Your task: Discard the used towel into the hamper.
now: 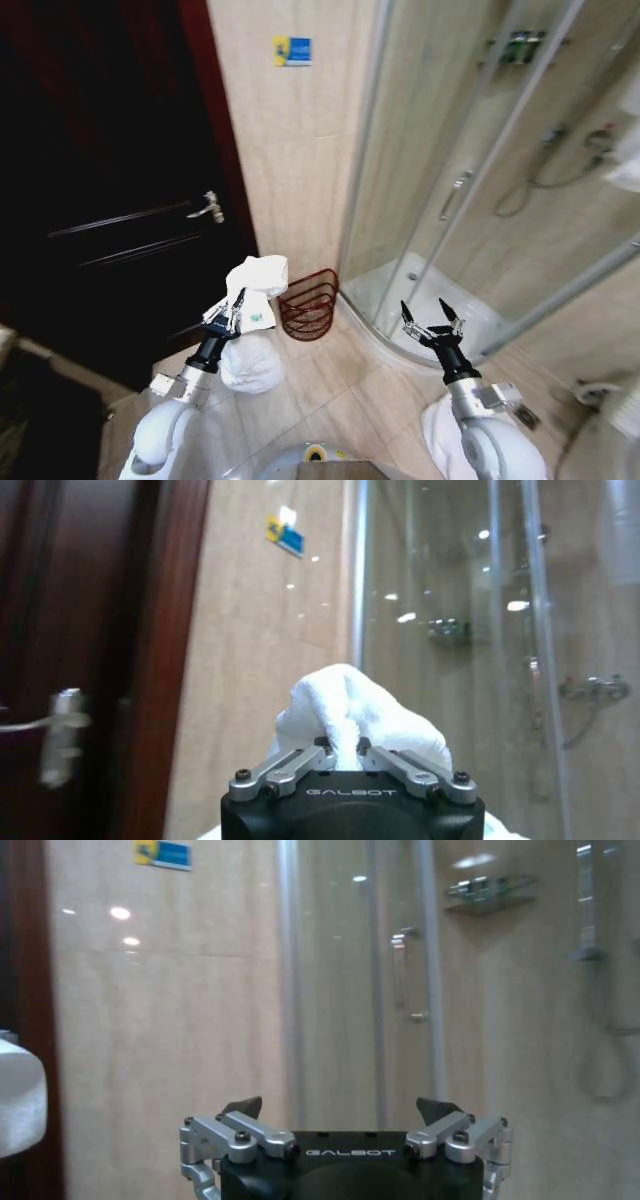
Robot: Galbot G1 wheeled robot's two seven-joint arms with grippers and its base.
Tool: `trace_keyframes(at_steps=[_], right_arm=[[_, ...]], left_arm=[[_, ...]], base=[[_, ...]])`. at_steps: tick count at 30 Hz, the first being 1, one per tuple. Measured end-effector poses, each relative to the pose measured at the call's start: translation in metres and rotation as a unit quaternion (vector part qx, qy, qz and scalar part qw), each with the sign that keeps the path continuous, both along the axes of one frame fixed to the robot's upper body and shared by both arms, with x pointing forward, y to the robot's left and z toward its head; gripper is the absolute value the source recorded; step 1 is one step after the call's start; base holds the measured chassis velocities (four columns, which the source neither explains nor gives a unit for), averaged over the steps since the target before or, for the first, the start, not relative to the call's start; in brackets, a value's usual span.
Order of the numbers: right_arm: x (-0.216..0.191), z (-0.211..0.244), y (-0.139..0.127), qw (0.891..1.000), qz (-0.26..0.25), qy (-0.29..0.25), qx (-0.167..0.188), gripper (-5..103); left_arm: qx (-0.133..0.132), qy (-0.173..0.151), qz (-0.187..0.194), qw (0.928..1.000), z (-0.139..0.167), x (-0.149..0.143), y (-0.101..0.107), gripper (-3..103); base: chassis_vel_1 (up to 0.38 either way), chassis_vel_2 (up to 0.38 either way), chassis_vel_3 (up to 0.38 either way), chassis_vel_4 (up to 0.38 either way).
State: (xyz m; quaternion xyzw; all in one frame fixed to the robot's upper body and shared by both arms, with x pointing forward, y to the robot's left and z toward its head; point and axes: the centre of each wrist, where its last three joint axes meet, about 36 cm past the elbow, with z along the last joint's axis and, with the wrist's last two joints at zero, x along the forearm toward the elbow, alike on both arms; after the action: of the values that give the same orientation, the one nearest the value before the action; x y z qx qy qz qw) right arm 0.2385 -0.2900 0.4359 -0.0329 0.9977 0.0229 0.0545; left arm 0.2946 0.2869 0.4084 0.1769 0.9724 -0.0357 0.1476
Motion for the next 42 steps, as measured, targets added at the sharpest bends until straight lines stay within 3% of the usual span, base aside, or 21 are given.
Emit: trace_keyframes(at_steps=[19,42], right_arm=[[-0.0028,-0.0039,0.0034,1.0,-0.013,0.004,-0.002,100],[-0.0017,-0.0073,0.0007,1.0,-0.012,0.004,-0.004,100]], left_arm=[[-0.013,-0.006,0.0,0.9999,-0.0037,0.0026,-0.0011,5],[-0.01,-0.009,-0.006,0.9999,-0.0054,0.0025,-0.0003,5]], base=[[-0.08,-0.081,-0.085,-0.08],[0.0,0.0,0.0,0.0]])
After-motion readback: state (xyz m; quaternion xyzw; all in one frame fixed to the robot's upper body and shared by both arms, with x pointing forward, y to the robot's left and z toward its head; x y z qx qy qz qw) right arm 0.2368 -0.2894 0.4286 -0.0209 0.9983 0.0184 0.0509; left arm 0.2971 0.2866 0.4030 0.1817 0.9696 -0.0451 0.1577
